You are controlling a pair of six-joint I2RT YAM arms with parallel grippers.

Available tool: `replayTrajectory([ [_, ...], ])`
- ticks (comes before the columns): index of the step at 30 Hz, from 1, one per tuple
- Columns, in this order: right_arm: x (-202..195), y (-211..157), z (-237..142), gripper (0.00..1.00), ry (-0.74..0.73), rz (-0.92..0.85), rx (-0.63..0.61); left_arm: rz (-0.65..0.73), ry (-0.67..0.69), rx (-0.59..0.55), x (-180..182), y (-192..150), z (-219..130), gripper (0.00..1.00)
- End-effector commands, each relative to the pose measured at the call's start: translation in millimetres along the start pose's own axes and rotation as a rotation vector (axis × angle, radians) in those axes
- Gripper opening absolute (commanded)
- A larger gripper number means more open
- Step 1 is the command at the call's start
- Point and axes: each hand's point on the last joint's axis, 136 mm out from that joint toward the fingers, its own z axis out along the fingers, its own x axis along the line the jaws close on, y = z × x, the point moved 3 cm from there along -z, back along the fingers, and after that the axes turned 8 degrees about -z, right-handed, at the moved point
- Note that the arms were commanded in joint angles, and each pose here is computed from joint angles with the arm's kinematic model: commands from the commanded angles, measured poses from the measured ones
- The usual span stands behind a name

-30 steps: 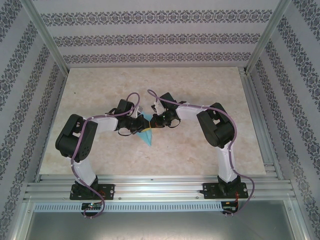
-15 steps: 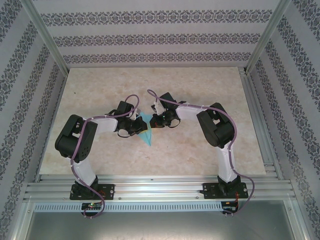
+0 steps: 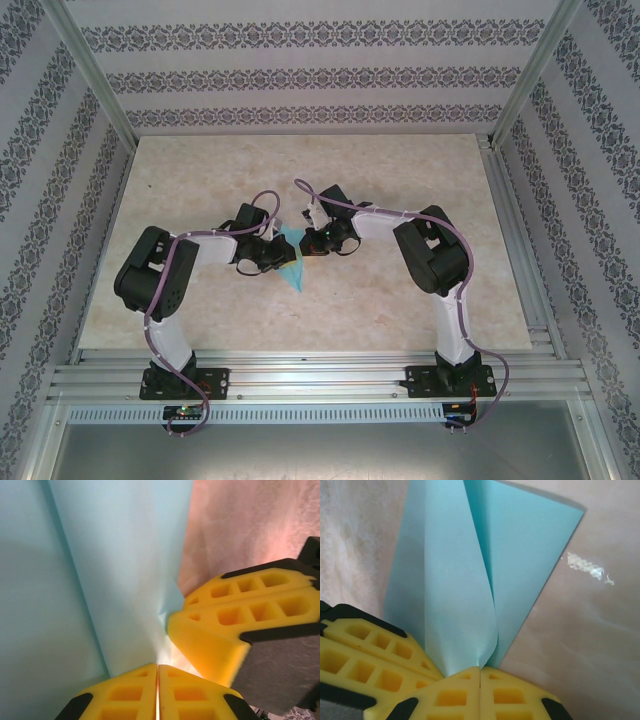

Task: Fold a paper plane with a square sheet of paper (fold left side to right side)
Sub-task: Fourth fold the wing at the center of the table.

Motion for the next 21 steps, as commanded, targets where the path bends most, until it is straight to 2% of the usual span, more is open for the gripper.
replayTrajectory([
  [1, -18, -25, 20, 0.01, -0.074, 0.021, 0.093, 0.008, -0.015, 0.012, -2, -1, 5, 0.09],
  [9, -18, -23, 21, 0.01, -0.067, 0.033, 0.09, -0.002, 0.01, 0.015, 6, -1, 10, 0.09],
  [13, -13, -16, 16, 0.05, -0.056, 0.035, 0.062, -0.01, 0.033, 0.017, 14, -2, 13, 0.09],
  [16, -7, -6, 5, 0.14, -0.056, 0.03, 0.023, -0.014, 0.058, 0.015, 19, -2, 15, 0.09],
  [21, 4, 1, -31, 0.22, -0.104, -0.002, -0.045, -0.018, 0.074, 0.014, 23, -2, 16, 0.09],
])
